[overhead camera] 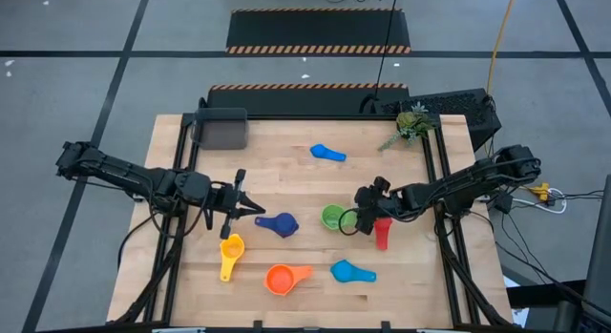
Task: Nest measuring cups in basket
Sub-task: Stack the green measuring cup on top of the orange measuring cup
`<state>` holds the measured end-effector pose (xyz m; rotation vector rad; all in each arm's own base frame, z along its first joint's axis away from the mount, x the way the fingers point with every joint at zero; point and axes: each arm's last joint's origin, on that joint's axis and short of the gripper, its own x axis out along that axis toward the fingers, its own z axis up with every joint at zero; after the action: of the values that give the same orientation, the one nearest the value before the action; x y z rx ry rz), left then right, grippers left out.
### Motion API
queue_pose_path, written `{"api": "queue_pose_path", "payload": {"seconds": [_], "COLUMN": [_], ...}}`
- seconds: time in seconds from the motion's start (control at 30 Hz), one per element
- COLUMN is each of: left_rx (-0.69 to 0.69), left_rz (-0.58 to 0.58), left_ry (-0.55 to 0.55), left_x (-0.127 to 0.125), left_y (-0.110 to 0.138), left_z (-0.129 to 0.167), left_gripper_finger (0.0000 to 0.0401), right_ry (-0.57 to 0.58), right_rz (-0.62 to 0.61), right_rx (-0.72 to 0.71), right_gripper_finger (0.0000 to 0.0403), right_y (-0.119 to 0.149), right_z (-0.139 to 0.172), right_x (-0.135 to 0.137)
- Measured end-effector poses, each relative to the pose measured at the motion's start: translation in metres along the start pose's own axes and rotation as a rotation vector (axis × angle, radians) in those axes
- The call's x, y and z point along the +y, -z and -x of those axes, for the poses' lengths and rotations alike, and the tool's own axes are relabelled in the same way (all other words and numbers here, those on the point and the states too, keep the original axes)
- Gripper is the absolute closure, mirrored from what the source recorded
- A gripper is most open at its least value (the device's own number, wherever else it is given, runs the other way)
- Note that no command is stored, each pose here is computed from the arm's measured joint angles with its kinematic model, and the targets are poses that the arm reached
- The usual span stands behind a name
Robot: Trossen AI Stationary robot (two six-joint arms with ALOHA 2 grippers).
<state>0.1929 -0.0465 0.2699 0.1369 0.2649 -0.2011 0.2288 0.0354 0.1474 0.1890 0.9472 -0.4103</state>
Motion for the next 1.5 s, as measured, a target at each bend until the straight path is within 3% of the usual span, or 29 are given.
{"api": "queue_pose_path", "payload": {"seconds": [0.27,0.53,0.77,0.87,1.07,1.23,1.5], "left_rx": [0.0,0.0,-0.008,-0.026,-0.001,0.062,0.204], "left_rz": [-0.004,-0.004,-0.004,-0.004,-0.062,-0.089,-0.097], "left_ry": [0.0,0.0,-0.004,-0.065,-0.092,-0.096,-0.09], "left_x": [0.0,0.0,0.0,0.002,0.001,0.001,0.003], "left_y": [0.0,0.0,-0.001,-0.002,0.003,-0.008,-0.012], "left_z": [0.0,0.0,0.0,-0.005,-0.028,-0.057,-0.11], "left_gripper_finger": [0.0382,0.0382,0.0382,0.0382,0.0382,0.0382,0.0382], "right_ry": [-0.079,-0.081,-0.101,-0.117,-0.141,-0.211,-0.132], "right_rz": [-0.039,0.017,0.08,0.073,0.1,0.115,0.212], "right_rx": [0.024,-0.08,-0.179,-0.179,-0.201,-0.245,-0.282], "right_gripper_finger": [0.0167,0.0167,0.0167,0.0167,0.0167,0.0167,0.0167], "right_y": [-0.001,-0.002,0.012,0.022,0.036,0.044,0.062], "right_z": [0.002,0.031,0.057,0.06,0.062,0.068,0.062], "right_x": [0.003,0.008,0.027,0.038,0.056,0.071,0.082]}}
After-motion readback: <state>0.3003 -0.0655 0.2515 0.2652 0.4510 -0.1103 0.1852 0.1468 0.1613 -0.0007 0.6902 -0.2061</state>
